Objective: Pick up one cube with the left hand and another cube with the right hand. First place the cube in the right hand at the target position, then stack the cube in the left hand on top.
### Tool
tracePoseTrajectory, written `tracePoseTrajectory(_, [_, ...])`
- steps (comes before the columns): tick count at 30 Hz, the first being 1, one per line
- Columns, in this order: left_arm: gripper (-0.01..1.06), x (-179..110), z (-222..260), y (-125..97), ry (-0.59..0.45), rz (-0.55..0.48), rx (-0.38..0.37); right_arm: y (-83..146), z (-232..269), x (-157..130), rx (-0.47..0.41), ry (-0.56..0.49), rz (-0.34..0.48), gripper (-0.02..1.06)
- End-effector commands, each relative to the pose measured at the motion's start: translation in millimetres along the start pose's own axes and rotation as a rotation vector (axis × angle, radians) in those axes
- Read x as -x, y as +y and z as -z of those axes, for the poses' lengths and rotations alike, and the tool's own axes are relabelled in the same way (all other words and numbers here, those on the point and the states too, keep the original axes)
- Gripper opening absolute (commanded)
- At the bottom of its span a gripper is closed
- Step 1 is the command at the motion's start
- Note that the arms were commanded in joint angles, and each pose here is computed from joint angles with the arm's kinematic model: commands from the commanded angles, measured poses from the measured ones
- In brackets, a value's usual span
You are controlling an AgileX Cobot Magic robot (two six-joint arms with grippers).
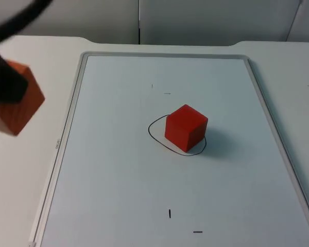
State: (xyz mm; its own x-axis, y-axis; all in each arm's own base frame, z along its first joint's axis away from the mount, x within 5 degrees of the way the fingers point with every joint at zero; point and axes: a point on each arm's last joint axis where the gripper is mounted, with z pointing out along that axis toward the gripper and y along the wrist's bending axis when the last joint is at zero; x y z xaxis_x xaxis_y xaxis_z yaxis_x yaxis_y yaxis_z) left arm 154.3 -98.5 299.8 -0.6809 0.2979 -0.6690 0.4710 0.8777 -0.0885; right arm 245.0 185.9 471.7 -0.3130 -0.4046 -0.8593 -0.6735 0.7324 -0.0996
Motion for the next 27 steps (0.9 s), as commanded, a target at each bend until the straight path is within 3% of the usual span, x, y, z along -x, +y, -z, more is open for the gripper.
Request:
tracePoseTrajectory(1, [0.31,20.1,12.4,-4.8,-0.073,-0.022,-0.023,2.4,57.5,10.7,-0.005,-0.141,0.031,0.67])
tracePoseTrajectory(5, [0.31,46.3,19.0,-10.8,-0.107,-0.056,-0.057,5.1,135.6,7.5,-0.044,-0.278,0.076,0.67])
tracePoseTrajectory(9, [0.31,75.9,6.8,-19.6,-0.103,-0.09,-0.112,5.9,183.5,-5.6,-0.088,-0.314,0.098,0.67])
tracePoseTrajectory(14, [0.31,99.8,-27.6,-40.2,-0.033,-0.149,-0.187,7.5,227.8,-27.2,-0.126,-0.307,0.111,0.67])
tracePoseTrajectory(19, [0.31,117.7,-88.6,-79.3,0.072,-0.249,-0.233,12.3,267.1,-50.8,-0.125,-0.315,0.078,0.67])
tracePoseTrajectory(27, [0.31,126.2,-174.4,-98.5,0.233,-0.251,-0.246,16.6,302.3,-72.8,-0.133,-0.359,0.065,0.67])
